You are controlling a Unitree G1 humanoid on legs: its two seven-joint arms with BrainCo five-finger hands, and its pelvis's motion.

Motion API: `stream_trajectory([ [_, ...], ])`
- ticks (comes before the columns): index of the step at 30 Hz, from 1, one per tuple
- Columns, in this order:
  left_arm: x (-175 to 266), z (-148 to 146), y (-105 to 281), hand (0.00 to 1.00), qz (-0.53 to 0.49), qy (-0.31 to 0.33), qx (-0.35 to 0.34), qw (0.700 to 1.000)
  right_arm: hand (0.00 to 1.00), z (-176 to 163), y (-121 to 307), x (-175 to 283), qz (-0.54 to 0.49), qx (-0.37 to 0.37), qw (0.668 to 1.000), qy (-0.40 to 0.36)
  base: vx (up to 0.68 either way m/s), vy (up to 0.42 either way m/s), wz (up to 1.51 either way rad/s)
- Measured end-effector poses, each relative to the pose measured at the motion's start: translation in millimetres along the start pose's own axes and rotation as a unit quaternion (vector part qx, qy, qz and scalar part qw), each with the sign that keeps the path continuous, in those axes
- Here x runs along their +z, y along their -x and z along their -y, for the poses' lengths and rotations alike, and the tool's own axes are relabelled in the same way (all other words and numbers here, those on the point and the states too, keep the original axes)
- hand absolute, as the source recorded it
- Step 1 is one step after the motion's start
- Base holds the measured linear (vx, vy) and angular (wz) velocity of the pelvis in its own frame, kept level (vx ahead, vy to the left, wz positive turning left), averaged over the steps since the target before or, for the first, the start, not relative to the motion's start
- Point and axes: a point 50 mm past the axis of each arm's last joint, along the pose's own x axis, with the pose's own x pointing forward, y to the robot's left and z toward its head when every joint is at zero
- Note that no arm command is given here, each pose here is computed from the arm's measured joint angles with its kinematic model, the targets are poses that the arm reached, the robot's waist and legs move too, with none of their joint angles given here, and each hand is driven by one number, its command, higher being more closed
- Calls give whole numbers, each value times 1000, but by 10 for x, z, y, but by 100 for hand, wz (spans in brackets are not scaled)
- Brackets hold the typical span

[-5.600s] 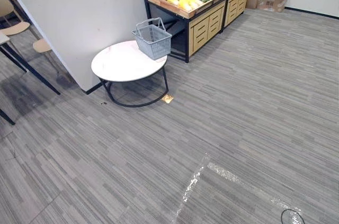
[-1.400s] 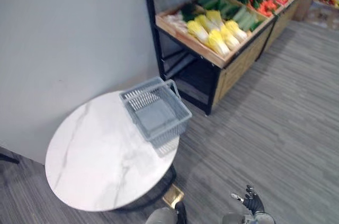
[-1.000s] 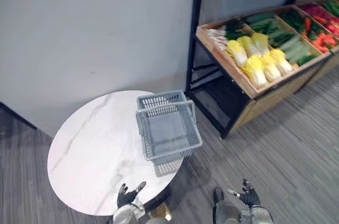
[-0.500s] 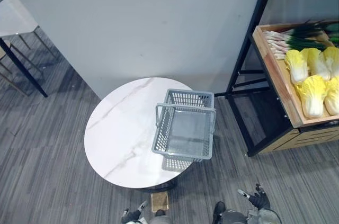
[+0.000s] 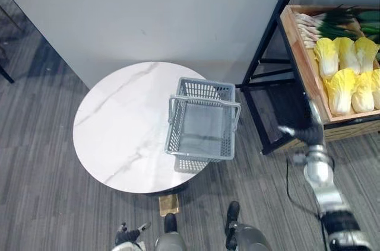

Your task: Pick vegetable in the basket

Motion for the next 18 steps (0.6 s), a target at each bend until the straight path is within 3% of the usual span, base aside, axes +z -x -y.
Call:
stream_trajectory([
  [7, -45, -42, -16, 0, -49, -24, 34, 998, 0, -211, -474, 594, 149, 118, 976, 103, 75, -1, 11],
  [13, 18, 9, -36, 0, -52, -15, 28, 998, 0, -349, -766, 866, 176, 169, 959, 142, 6, 2, 9],
  [18, 32, 31, -39, 0, -49, -13, 15, 999, 0, -408, -855, 756, 132, 216, 951, 176, -34, 16, 13],
])
